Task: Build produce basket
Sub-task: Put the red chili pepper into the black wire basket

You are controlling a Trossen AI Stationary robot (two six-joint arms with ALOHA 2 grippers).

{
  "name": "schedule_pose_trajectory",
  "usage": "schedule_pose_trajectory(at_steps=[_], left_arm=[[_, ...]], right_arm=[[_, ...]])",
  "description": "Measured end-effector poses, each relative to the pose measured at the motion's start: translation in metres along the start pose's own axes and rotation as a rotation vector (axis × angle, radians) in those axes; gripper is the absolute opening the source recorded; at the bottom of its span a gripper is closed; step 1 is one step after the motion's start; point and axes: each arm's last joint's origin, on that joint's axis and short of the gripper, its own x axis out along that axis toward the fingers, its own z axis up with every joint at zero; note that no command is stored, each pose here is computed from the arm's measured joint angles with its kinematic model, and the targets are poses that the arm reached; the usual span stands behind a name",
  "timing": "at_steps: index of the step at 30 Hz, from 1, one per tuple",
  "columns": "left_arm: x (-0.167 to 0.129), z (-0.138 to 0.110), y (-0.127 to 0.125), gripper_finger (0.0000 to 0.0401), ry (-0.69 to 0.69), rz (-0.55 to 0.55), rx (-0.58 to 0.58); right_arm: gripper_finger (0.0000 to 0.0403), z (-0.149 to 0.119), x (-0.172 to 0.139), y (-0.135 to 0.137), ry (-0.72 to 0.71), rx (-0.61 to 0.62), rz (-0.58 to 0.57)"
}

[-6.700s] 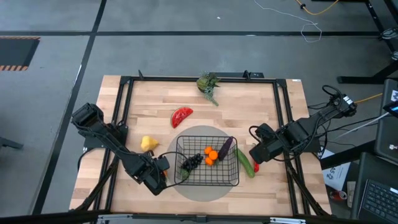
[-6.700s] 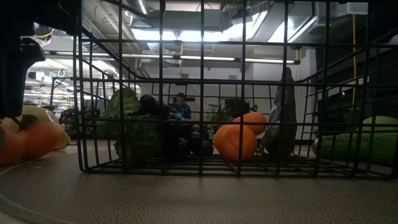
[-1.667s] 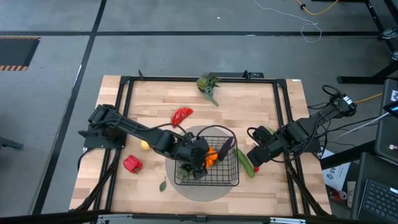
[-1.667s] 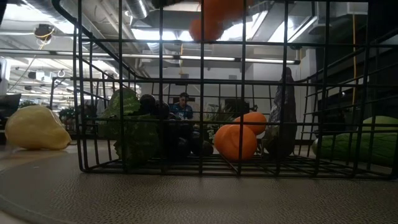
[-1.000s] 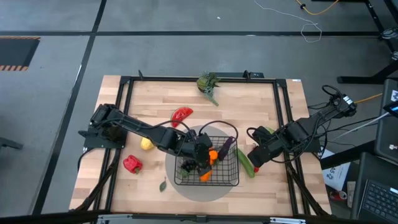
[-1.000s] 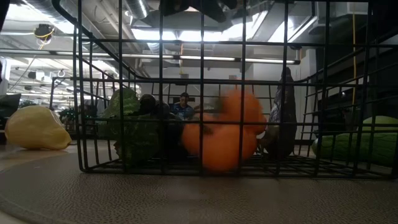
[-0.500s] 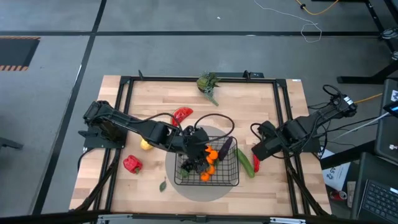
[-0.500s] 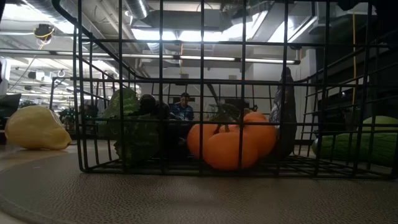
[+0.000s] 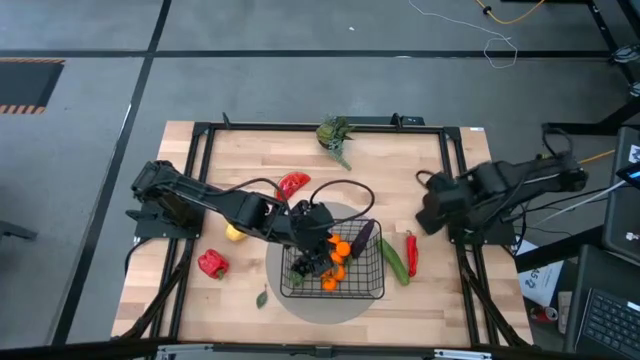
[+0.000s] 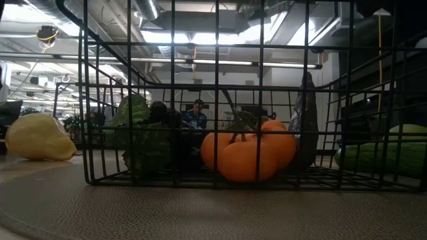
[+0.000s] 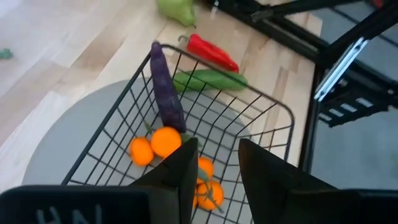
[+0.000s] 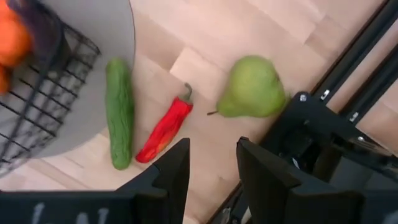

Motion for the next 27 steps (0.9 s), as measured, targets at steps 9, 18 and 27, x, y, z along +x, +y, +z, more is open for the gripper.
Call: schedule_pose_trajectory(at_steps=[9,18,27], left_arm=[[-0.002,0.0,0.001,0.011,0.004,0.003,0.002],[-0.002,-0.002,0.003,0.011,0.021,0.021,0.01],[-0.002,-0.002,0.003,0.011,0.014,0.027,0.01]], right_arm=[[0.0134,0.008,-0.013,-0.028,-0.182,0.051,0.036],[0.0134,-0.001,0.051,-0.014,-0.017,-0.182,0.04],[0.0134,-0.015,0.124,0.001,0.144,0.102,0.253]])
